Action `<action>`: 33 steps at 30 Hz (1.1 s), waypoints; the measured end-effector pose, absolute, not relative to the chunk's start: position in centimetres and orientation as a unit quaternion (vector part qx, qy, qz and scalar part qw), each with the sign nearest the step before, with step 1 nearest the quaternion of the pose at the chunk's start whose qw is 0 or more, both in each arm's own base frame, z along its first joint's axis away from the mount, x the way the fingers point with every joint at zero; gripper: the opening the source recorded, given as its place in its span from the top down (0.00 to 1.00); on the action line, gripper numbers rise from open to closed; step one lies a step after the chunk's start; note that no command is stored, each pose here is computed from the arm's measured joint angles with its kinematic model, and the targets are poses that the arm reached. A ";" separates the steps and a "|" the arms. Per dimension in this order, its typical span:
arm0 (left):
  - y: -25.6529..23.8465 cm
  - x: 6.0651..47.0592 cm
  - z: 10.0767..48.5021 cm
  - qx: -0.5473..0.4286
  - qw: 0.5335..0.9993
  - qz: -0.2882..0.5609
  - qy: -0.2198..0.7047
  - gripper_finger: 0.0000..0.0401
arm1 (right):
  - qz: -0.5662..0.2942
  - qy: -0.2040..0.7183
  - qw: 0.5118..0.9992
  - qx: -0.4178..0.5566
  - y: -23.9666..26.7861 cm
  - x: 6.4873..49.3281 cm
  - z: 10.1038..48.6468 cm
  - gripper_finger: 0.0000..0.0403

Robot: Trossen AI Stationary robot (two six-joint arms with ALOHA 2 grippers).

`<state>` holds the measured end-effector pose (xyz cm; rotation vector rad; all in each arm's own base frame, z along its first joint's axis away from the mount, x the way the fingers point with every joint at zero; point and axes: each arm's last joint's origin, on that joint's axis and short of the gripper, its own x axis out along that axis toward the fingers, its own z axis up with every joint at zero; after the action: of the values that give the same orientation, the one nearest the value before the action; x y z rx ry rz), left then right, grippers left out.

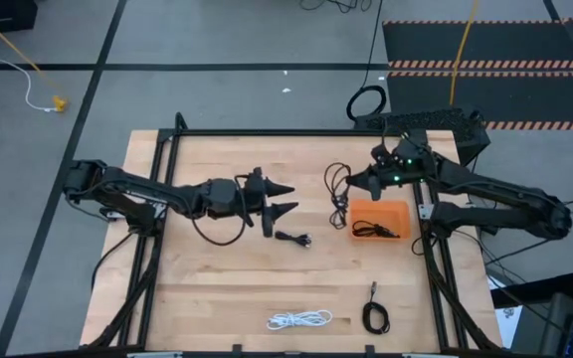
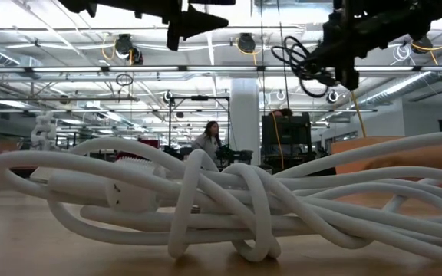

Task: Pick and place USB-C Cables
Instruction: Put the black charger cable into the bin

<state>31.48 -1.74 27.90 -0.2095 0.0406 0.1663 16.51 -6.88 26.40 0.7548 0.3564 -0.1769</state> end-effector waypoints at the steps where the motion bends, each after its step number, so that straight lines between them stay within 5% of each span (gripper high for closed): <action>1: -1.7 31.5 28.1 -0.106 0.991 0.083 0.013 0.46 | -0.088 0.180 0.908 0.369 -6.8 16.3 26.5 0.97; 15: -1.5 31.3 27.7 -0.112 0.989 0.088 0.035 0.46 | -0.233 0.368 0.856 0.279 -6.2 13.2 29.2 0.97; 33: -1.5 31.3 27.5 -0.109 0.989 0.090 0.049 0.46 | -0.223 0.524 0.787 0.239 -5.6 12.2 26.0 0.90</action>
<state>31.32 -1.53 27.48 -0.2195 0.0974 0.1801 12.21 -5.61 26.01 0.5157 1.1292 -0.4801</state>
